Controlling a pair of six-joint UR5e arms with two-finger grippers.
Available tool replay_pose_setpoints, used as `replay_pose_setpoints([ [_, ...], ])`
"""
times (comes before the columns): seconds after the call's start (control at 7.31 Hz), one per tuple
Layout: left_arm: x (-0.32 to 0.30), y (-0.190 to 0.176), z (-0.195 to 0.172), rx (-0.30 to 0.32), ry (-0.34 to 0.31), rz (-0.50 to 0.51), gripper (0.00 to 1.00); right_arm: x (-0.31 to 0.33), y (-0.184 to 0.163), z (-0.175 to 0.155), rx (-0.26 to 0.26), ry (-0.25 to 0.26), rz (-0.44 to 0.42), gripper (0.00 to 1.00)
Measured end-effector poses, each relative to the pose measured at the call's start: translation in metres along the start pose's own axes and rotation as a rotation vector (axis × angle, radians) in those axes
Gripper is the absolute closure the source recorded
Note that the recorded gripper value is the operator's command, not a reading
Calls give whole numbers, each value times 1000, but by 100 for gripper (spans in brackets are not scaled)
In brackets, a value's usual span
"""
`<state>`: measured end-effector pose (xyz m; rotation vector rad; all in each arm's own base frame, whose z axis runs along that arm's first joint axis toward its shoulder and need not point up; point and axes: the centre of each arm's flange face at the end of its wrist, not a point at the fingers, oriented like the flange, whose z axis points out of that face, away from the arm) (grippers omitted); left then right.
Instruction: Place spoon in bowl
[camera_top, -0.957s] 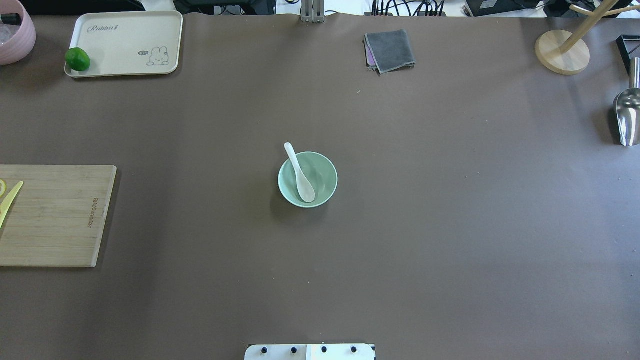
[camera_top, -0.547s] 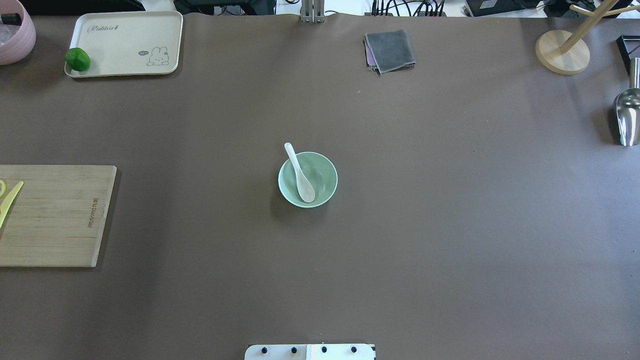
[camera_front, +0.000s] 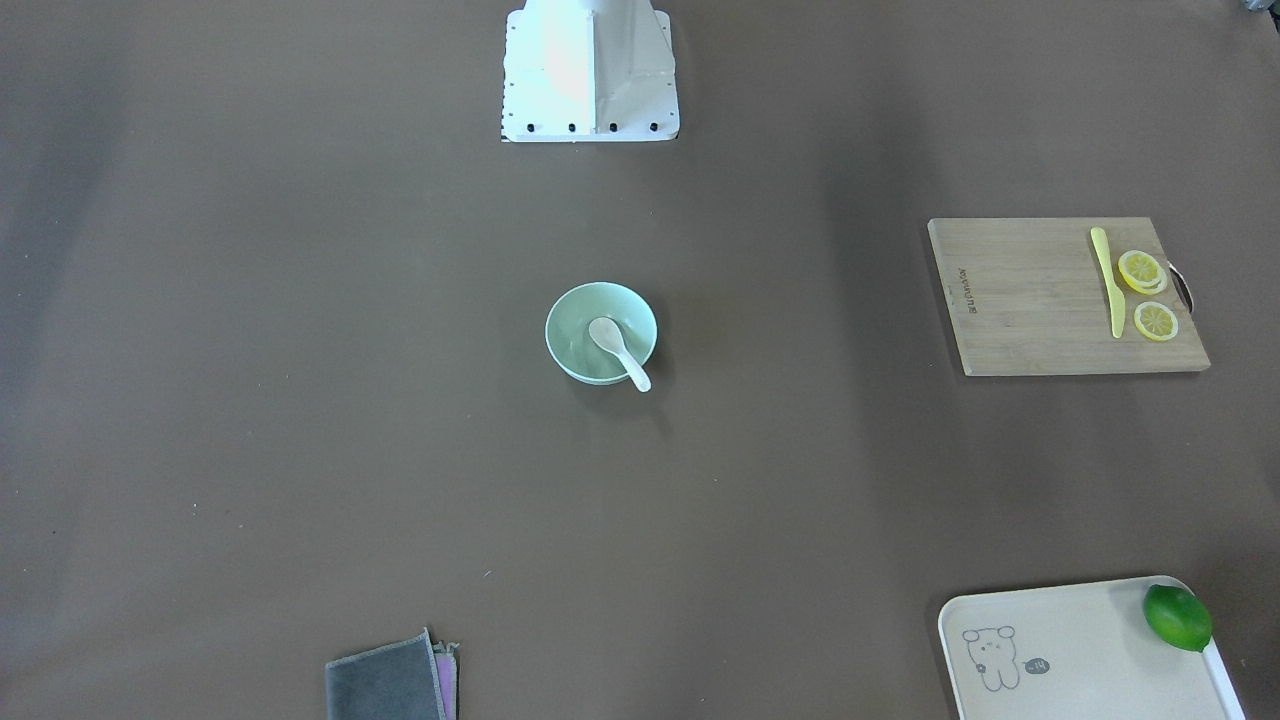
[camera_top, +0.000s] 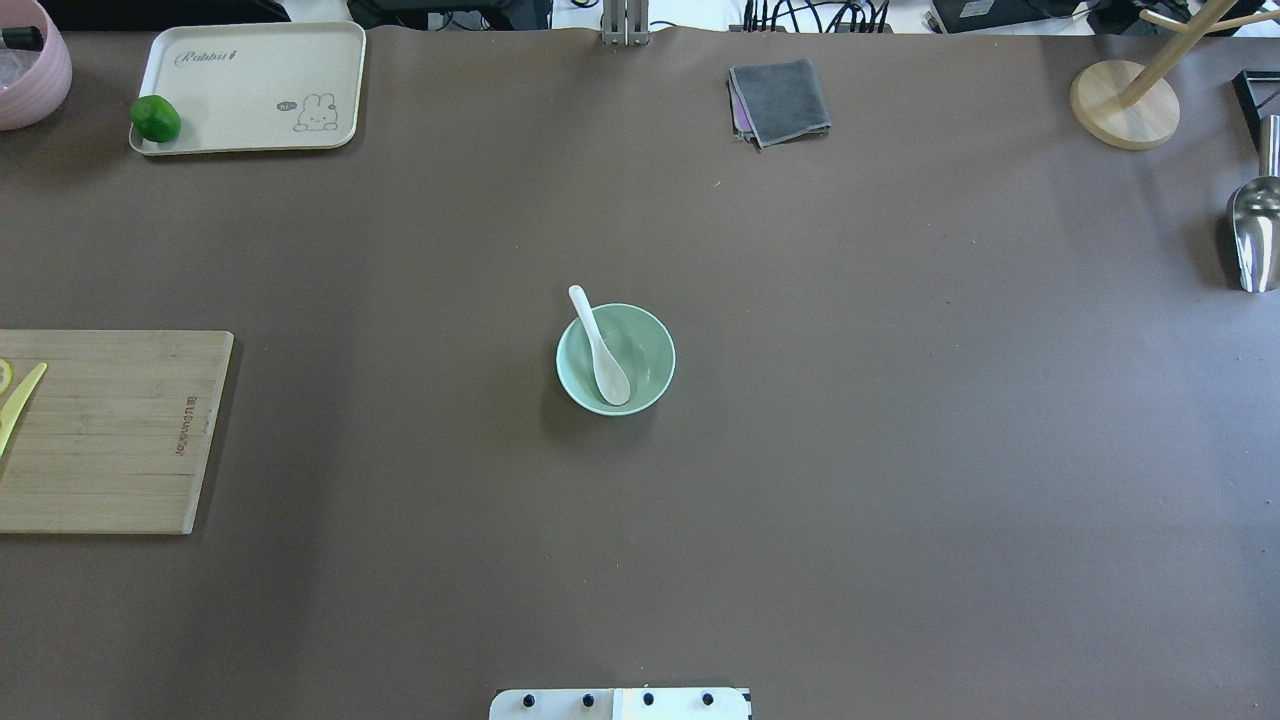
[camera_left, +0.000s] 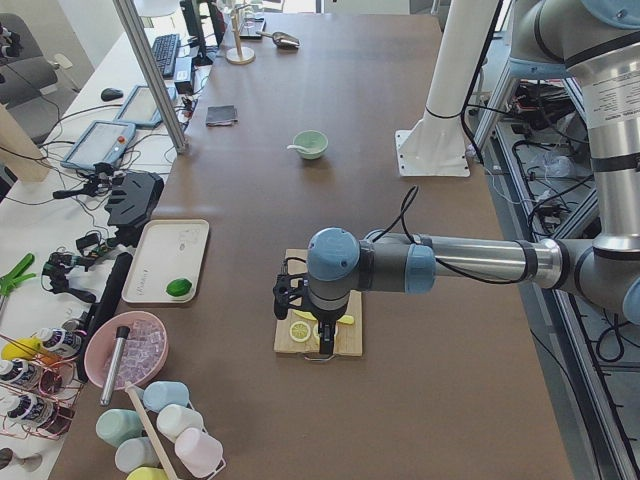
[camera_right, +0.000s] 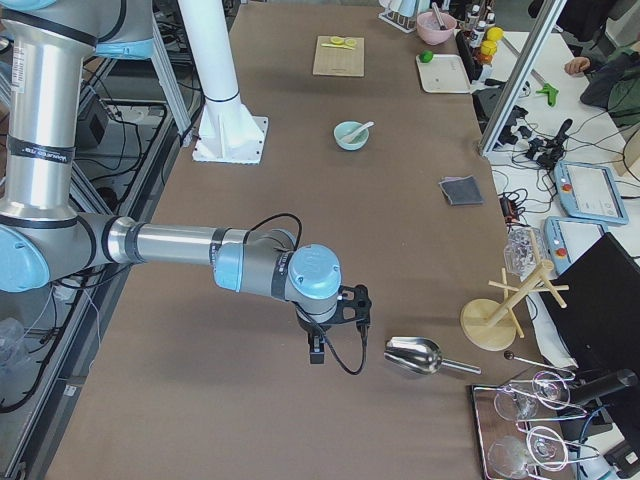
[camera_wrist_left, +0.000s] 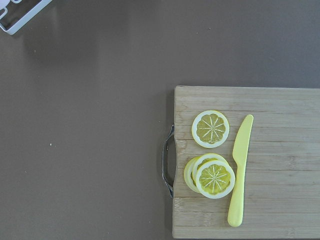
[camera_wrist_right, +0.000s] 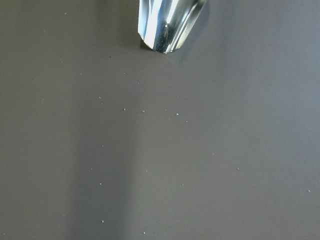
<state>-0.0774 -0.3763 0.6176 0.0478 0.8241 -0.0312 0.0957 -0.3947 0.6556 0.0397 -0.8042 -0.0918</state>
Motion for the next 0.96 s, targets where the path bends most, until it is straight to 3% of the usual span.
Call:
replay_pose_setpoints([
  [0.96, 2, 0, -3, 8, 0, 3, 2, -8, -3, 9, -19, -2, -24, 0],
])
